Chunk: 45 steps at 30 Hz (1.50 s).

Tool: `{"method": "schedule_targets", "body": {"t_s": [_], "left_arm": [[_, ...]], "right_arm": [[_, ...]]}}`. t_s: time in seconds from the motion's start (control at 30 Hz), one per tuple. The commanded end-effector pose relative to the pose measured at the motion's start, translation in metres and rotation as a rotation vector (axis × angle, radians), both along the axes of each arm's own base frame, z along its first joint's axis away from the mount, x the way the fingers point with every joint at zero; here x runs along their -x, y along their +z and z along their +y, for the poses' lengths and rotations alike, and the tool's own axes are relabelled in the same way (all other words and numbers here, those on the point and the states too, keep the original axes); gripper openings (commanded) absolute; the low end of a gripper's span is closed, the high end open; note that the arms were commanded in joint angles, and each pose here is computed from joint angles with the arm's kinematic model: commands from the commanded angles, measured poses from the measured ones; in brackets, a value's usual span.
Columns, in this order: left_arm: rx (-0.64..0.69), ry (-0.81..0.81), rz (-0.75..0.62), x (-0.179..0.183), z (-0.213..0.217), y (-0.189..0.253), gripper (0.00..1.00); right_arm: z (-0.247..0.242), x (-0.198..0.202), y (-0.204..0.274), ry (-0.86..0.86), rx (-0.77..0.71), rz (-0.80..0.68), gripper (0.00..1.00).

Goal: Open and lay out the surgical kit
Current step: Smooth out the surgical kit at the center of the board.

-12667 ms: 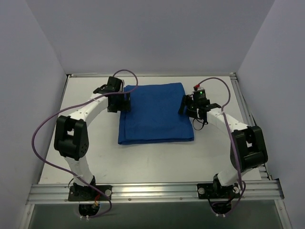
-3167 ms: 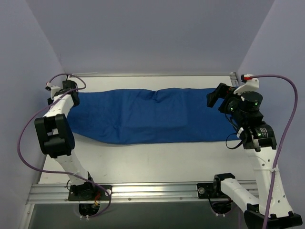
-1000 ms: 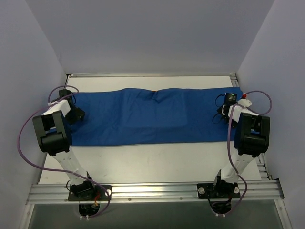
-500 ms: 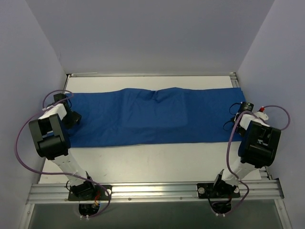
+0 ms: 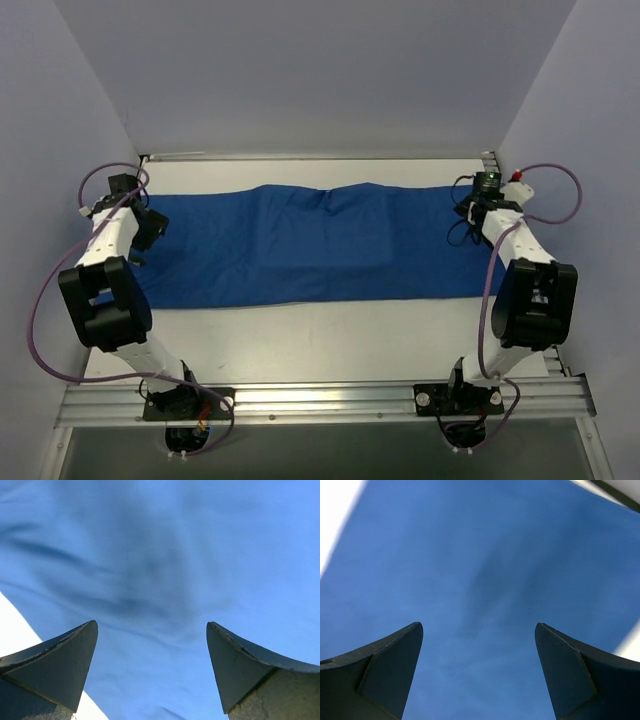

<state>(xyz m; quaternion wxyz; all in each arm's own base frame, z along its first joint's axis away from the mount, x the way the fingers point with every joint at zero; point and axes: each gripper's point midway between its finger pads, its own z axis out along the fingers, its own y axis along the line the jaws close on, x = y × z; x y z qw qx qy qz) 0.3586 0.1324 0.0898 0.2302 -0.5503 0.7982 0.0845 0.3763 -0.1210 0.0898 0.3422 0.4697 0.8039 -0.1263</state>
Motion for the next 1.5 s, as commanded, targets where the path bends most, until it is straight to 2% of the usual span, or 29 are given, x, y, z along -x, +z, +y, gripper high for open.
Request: {"method": "schedule_targets", "body": {"t_s": [0.0, 0.07, 0.1, 0.17, 0.3, 0.43, 0.63, 0.93, 1.17, 1.47], "left_arm": [[-0.007, -0.081, -0.118, -0.035, -0.035, 0.037, 0.99], [-0.003, -0.130, -0.132, -0.053, -0.050, 0.039, 0.99], [0.004, -0.163, -0.132, -0.060, -0.062, 0.039, 0.99], [0.024, -0.189, -0.132, -0.076, -0.073, 0.034, 0.99], [0.040, -0.208, -0.106, -0.092, -0.085, 0.015, 0.99], [0.043, -0.213, -0.031, -0.098, -0.083, -0.023, 0.99], [0.058, -0.179, 0.096, -0.075, -0.073, -0.067, 0.99], [0.084, -0.055, 0.174, -0.029, -0.037, -0.089, 1.00], [0.084, 0.001, 0.182, -0.009, -0.019, -0.082, 1.00], [0.050, 0.094, 0.053, -0.016, -0.013, -0.022, 1.00]], "right_arm": [[0.030, -0.028, -0.001, 0.138, 0.056, 0.054, 0.90], [0.049, -0.048, 0.002, 0.216, 0.064, 0.056, 0.90], [0.053, -0.053, -0.015, 0.239, 0.052, 0.097, 0.90], [0.060, -0.066, -0.018, 0.269, 0.039, 0.097, 0.89], [0.066, -0.073, -0.057, 0.288, 0.020, 0.151, 0.89], [0.064, -0.070, -0.083, 0.290, 0.014, 0.207, 0.90], [0.044, -0.033, -0.109, 0.195, 0.013, 0.311, 0.90], [-0.005, 0.036, -0.125, 0.045, -0.035, 0.387, 0.90], [-0.026, 0.056, -0.117, -0.017, -0.046, 0.379, 0.88], [-0.025, 0.016, -0.049, -0.005, -0.012, 0.206, 0.89]]}}
